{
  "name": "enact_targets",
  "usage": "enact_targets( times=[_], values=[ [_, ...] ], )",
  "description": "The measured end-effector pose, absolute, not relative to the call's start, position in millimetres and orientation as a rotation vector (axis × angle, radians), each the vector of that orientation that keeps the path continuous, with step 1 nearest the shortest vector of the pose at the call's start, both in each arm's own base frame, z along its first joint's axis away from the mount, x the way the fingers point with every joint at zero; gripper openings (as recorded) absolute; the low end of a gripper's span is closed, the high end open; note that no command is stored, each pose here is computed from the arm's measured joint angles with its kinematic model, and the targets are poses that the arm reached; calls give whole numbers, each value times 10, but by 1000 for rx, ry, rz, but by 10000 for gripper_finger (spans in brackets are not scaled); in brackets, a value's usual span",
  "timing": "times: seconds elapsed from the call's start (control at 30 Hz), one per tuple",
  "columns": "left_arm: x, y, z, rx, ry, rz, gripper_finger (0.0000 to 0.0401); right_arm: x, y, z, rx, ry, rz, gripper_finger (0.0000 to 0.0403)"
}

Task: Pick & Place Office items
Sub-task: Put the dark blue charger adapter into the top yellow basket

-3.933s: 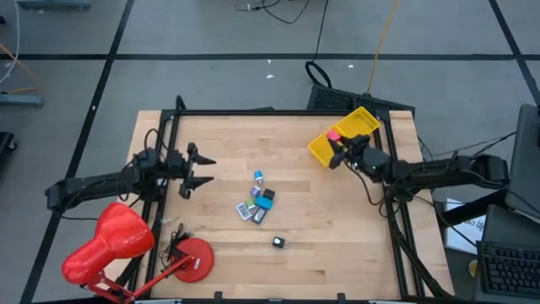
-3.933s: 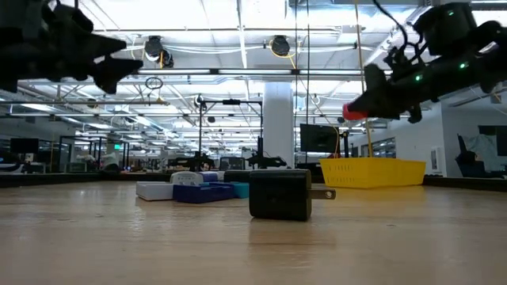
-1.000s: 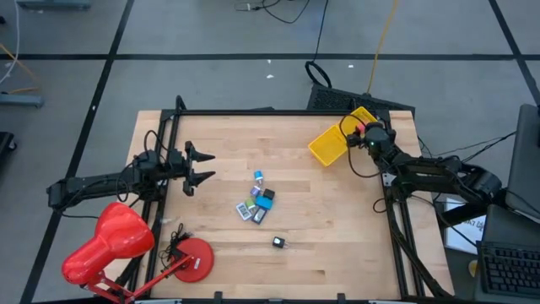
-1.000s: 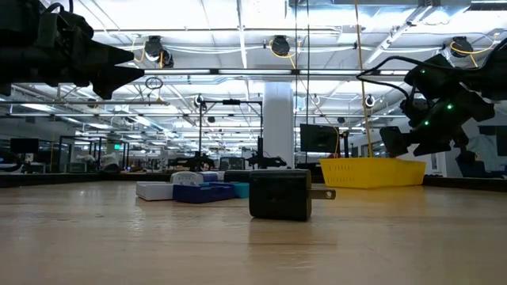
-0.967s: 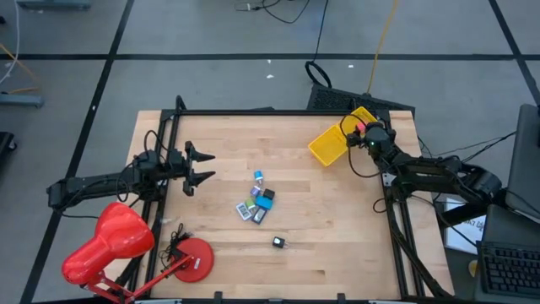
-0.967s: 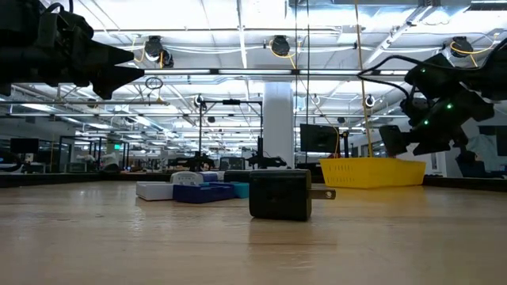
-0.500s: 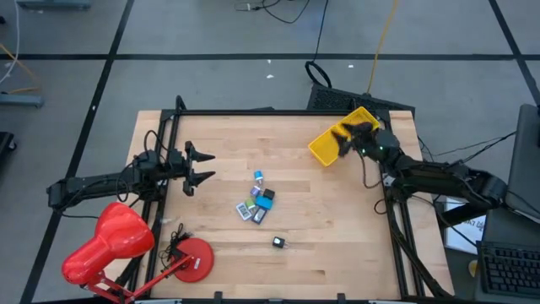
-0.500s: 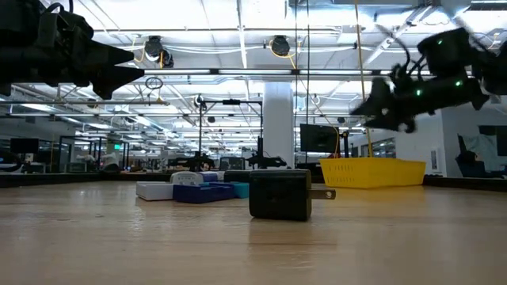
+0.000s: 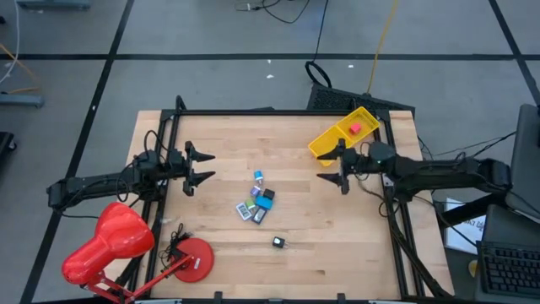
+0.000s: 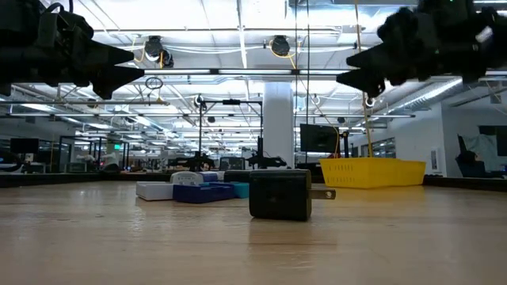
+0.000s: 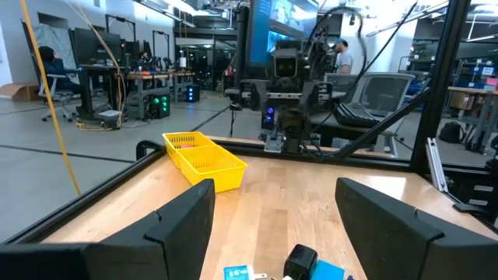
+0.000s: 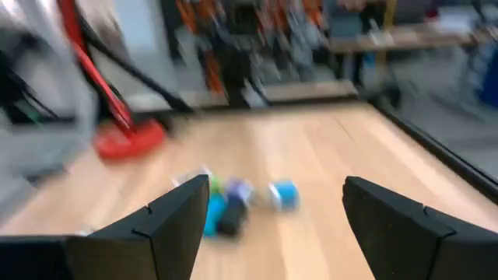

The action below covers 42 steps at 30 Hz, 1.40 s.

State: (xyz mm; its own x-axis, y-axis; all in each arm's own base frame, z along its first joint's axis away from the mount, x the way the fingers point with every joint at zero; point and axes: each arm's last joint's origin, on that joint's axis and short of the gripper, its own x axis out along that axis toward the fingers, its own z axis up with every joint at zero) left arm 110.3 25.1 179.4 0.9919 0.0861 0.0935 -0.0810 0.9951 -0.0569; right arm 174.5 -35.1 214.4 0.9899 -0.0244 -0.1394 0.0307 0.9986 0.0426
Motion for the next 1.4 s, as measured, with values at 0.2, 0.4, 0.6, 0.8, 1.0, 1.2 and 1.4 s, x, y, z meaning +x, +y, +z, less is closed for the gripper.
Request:
enact_targets(
  times=[0.2,0.4,0.6,0.8,1.0,1.2,1.4],
  values=[
    [1103,251,1794,-53,-96,84,271,1739,-76,2493,-71,416,-20,281],
    [1103,251,1795,-53,-97,84,271,1709,119,2286,-153,378,105,281],
    [1103,251,1794,-53,-96,84,271,1371,132,2381,-102,360,105,281],
    [1103,251,1795,-53,-97,85,271,1018,122,2573,-9,121,65,281],
    [1103,251,1794,-53,-96,85,271,948,109,2232,6,32,3,281],
    [1103,251,1792,-53,-96,85,271,1006,119,1912,-44,-12,7,281],
    [1103,251,1792,-53,-96,84,271,1037,136,1769,-5,-56,46,281]
  ],
)
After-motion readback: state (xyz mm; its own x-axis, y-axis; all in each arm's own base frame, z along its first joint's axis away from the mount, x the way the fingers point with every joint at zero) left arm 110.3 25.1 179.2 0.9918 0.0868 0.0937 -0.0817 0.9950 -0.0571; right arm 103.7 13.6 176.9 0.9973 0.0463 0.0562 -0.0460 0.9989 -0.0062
